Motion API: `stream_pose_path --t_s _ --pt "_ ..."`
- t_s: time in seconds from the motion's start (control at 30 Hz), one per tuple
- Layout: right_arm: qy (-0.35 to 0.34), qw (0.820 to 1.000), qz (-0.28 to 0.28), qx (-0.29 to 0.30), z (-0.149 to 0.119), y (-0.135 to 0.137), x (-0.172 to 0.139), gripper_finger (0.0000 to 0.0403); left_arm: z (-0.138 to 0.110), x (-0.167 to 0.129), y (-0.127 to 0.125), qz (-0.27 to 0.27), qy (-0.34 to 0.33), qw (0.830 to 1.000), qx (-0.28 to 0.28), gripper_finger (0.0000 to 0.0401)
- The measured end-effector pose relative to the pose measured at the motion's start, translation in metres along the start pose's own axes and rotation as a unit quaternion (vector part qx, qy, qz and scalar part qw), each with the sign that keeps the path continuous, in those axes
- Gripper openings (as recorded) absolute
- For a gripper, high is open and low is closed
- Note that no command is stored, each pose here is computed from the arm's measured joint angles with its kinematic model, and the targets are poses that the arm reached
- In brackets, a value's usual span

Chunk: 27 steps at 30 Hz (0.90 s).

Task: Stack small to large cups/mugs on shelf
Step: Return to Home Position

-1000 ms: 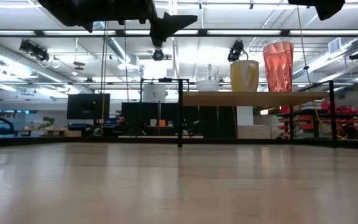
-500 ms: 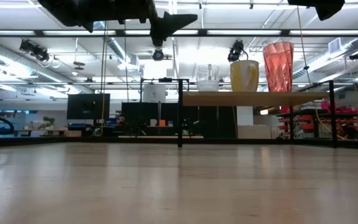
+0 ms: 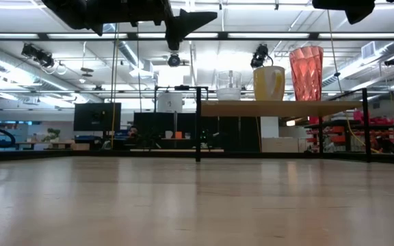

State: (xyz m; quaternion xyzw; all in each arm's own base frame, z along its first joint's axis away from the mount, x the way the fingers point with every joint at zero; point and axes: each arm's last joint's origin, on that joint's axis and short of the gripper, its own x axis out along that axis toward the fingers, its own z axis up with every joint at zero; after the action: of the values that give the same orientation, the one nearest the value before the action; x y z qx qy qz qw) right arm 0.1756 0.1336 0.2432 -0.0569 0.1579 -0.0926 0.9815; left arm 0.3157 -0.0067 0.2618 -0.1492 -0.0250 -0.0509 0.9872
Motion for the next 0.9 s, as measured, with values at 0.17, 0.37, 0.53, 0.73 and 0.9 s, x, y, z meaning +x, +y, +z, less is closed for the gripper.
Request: stream_pose_path --t_s 0.17,0.37,0.53,0.73,0.9 --pt "0.000 1.000 -0.001 0.000 0.0002 -0.0002 0.0002 0.0073 -0.0001 0.0000 0.0001 0.000 0.000 1.000 0.000 0.0201" --pt "0.000 1.000 0.000 0.001 0.0002 -0.0001 0.0001 0.0073 -0.0002 0.0001 0.0002 0.000 0.000 1.000 0.000 0.0047" --pt "0.000 1.000 0.000 0.020 0.0003 -0.0001 0.0001 0.0073 -0.0003 0.0001 0.0002 0.000 0.001 1.000 0.000 0.0013" --pt "-0.007 1.000 0.002 0.011 0.0031 -0.0017 -0.0017 0.0073 -0.0012 0.0002 -0.0001 0.001 0.004 1.000 -0.026 0.0060" --pt "0.003 1.000 0.002 0.006 0.0008 -0.0027 -0.0022 0.0073 0.0029 -0.0025 0.0023 -0.004 0.007 1.000 0.025 0.0081"
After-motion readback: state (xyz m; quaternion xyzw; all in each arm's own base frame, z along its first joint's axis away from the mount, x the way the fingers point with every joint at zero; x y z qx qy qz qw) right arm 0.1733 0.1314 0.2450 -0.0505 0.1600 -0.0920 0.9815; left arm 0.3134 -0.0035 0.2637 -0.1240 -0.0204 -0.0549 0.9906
